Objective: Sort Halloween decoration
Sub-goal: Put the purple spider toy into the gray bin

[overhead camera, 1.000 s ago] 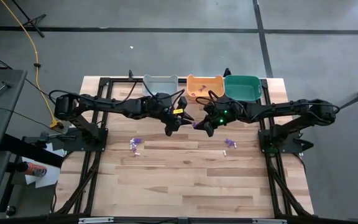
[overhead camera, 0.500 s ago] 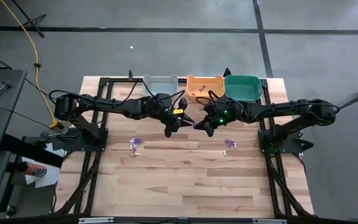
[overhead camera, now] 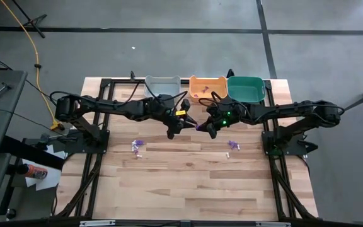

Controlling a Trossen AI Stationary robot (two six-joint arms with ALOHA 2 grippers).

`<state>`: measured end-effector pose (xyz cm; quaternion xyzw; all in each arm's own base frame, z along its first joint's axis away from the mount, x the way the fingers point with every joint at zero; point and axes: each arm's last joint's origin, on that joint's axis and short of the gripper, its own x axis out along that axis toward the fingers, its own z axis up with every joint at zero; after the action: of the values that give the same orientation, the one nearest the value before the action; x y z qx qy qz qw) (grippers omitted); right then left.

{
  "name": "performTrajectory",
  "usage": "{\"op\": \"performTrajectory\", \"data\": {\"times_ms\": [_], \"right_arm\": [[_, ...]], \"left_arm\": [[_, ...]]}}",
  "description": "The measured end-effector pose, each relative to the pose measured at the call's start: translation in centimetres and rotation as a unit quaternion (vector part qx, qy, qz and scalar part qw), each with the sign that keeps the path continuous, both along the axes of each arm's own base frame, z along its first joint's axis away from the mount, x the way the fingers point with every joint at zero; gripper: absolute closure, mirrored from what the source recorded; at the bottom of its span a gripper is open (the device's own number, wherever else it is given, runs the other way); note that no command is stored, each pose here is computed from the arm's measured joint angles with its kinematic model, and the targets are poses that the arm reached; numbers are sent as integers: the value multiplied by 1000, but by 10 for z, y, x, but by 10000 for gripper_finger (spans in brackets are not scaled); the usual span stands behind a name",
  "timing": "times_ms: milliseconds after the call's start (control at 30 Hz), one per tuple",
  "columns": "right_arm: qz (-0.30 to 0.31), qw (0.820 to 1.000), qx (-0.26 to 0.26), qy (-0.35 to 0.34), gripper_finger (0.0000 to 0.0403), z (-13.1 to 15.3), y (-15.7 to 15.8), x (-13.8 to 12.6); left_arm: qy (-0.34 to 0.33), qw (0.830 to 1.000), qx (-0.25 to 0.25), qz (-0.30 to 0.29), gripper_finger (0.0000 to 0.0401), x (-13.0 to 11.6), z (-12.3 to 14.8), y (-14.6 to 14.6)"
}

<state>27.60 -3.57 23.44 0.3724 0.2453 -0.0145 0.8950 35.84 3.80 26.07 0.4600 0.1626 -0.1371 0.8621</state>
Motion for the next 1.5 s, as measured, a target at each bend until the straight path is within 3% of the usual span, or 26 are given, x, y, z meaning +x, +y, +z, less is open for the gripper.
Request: {"op": "performTrajectory", "data": {"times_ms": [167, 567, 867, 1333, 1500], "right_arm": [[0, 1000, -1, 0, 403, 0, 0, 0], [1, 1000, -1, -2, 403, 0, 0, 0], [1, 1000, -2, -7, 403, 1, 0, 1], [1, 1000, -4, -7, 403, 1, 0, 1], [6, 1000, -12, -9, 403, 1, 0, 1]], "left_arm": [[0, 1000, 0, 0, 336, 0, 0, 0], [-5, 1000, -12, 5, 398, 1, 1, 0], [-14, 1000, -7, 12, 401, 1, 3, 1], [-35, 995, 9, 88, 401, -11, 23, 8], [-41, 992, -28, 115, 401, -18, 30, 18]]}}
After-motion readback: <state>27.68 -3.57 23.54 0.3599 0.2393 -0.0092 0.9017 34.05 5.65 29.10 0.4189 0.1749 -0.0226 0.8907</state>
